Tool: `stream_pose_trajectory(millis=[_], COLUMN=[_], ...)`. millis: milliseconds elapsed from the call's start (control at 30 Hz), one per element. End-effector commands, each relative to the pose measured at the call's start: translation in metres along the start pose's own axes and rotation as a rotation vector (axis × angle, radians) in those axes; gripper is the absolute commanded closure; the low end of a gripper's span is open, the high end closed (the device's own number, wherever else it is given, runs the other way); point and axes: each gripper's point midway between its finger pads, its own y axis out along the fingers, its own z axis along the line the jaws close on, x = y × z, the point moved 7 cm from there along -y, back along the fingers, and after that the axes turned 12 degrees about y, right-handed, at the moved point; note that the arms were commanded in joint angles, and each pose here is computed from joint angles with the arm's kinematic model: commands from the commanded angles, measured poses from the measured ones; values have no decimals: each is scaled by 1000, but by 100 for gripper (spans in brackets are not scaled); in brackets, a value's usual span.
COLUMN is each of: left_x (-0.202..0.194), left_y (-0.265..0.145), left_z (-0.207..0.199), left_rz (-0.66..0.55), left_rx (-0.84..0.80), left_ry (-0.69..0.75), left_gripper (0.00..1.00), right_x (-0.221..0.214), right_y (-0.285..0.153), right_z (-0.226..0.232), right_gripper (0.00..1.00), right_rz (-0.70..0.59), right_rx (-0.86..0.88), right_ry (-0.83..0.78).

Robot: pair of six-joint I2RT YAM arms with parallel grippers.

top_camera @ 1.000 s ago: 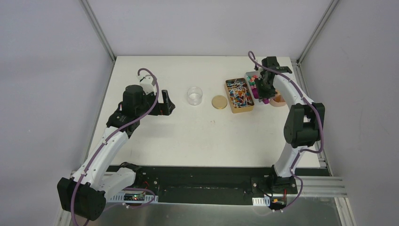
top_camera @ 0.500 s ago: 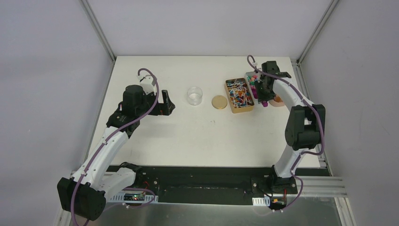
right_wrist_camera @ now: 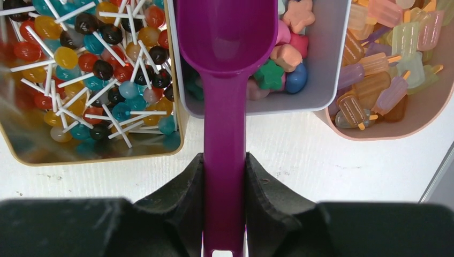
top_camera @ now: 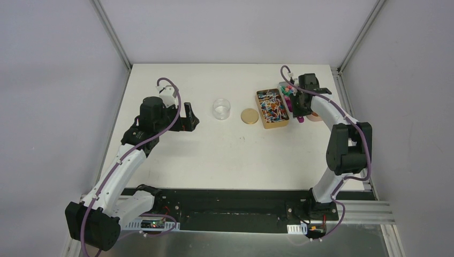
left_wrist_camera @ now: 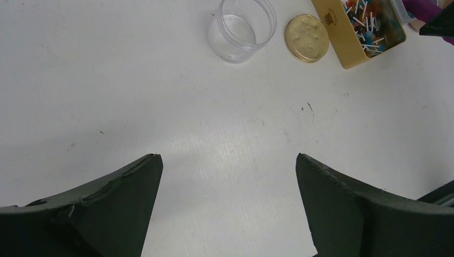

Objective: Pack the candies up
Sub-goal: Scoop the fake candies from the storage box.

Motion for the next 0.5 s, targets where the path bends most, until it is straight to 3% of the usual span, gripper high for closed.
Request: stream_pose_trajectory(millis=[0, 467], left_x=[3, 3], left_y=[-3, -4], left_z=[-2, -2], left_rz=[-23, -25], left_rx=[-4, -6], left_ry=[18, 19], left_gripper=[1, 1], right_x=[4, -11], right_y=[-5, -17], right_z=[6, 2], right_gripper=[100, 100], right_rz=[-73, -126], right_rx=[55, 30], right_ry=[-22, 26])
